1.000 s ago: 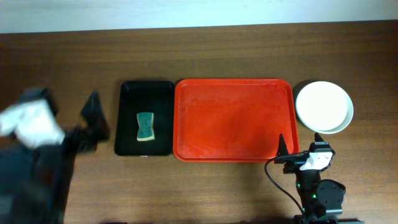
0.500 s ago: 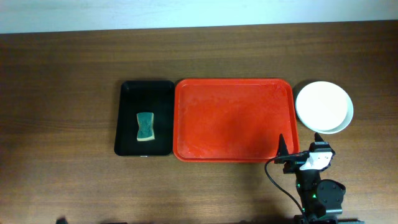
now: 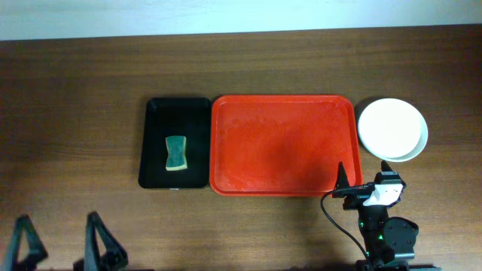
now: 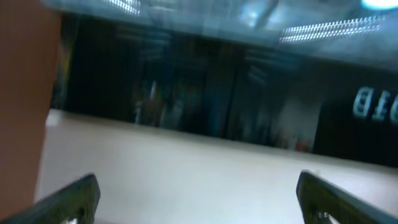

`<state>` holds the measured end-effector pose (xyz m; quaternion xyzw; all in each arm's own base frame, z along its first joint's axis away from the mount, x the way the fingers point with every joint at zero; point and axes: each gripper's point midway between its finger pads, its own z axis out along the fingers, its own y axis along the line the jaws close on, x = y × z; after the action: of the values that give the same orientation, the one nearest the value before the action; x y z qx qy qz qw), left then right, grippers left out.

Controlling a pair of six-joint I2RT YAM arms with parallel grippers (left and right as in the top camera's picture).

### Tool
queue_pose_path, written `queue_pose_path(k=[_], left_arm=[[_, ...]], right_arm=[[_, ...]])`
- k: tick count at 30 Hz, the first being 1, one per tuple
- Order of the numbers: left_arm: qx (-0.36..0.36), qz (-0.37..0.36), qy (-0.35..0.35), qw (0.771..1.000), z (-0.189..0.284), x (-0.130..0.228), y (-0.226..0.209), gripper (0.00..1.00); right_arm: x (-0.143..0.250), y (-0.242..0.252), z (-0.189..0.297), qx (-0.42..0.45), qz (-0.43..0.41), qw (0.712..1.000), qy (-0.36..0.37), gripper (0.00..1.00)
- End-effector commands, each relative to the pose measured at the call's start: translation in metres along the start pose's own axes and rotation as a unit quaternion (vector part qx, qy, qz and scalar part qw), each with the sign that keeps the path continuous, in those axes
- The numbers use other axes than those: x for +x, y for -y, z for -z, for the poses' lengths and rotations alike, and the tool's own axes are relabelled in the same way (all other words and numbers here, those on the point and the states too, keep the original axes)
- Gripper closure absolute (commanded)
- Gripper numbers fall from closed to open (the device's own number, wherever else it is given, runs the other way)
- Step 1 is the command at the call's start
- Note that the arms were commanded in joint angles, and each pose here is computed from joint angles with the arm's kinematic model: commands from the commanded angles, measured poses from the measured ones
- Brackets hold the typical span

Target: Clean dirty plates on tray and stack at the side

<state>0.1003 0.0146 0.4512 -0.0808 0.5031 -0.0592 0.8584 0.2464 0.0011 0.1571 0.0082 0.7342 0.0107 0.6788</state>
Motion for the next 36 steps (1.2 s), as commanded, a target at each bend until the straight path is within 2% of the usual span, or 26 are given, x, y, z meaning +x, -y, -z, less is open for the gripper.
queue_pose_path(k=[1,4,8,12,15,20,21,25,28,36], left_arm=[[0.033,0.0,0.053,0.998,-0.019,0.023,0.006,0.01],[0.049,0.003,0.097,0.994,-0.025,0.043,0.006,0.01],[0.06,0.011,0.11,0.992,-0.026,0.087,0.001,0.01],[0.05,0.007,0.054,0.997,-0.025,0.153,-0.01,0.01],[0.045,0.005,0.026,0.999,-0.024,0.177,-0.015,0.01],[0.024,-0.003,-0.1,0.995,-0.02,0.238,-0.025,0.01],[0.015,-0.006,-0.151,0.988,-0.014,0.263,-0.03,0.01],[-0.012,-0.015,-0.283,0.959,0.014,0.323,-0.044,0.01],[-0.002,-0.039,-0.291,0.956,0.016,0.326,-0.043,0.01],[-0.002,-0.039,-0.291,0.956,0.016,0.326,-0.043,0.01]], right_arm=[[0.002,0.0,0.0,0.003,-0.004,1.0,-0.001,0.01],[0.002,0.0,0.0,0.003,-0.004,1.0,-0.001,0.02],[0.002,0.0,0.0,0.003,-0.004,1.0,-0.001,0.02],[0.002,0.0,0.0,0.003,-0.004,1.0,-0.001,0.01],[0.002,0.0,0.0,0.003,-0.004,1.0,-0.001,0.02],[0.002,0.0,0.0,0.003,-0.004,1.0,-0.001,0.02],[0.002,0.0,0.0,0.003,-0.004,1.0,-0.001,0.02],[0.002,0.0,0.0,0.003,-0.004,1.0,-0.001,0.02],[0.002,0.0,0.0,0.003,-0.004,1.0,-0.001,0.02],[0.002,0.0,0.0,0.003,-0.004,1.0,-0.001,0.02]])
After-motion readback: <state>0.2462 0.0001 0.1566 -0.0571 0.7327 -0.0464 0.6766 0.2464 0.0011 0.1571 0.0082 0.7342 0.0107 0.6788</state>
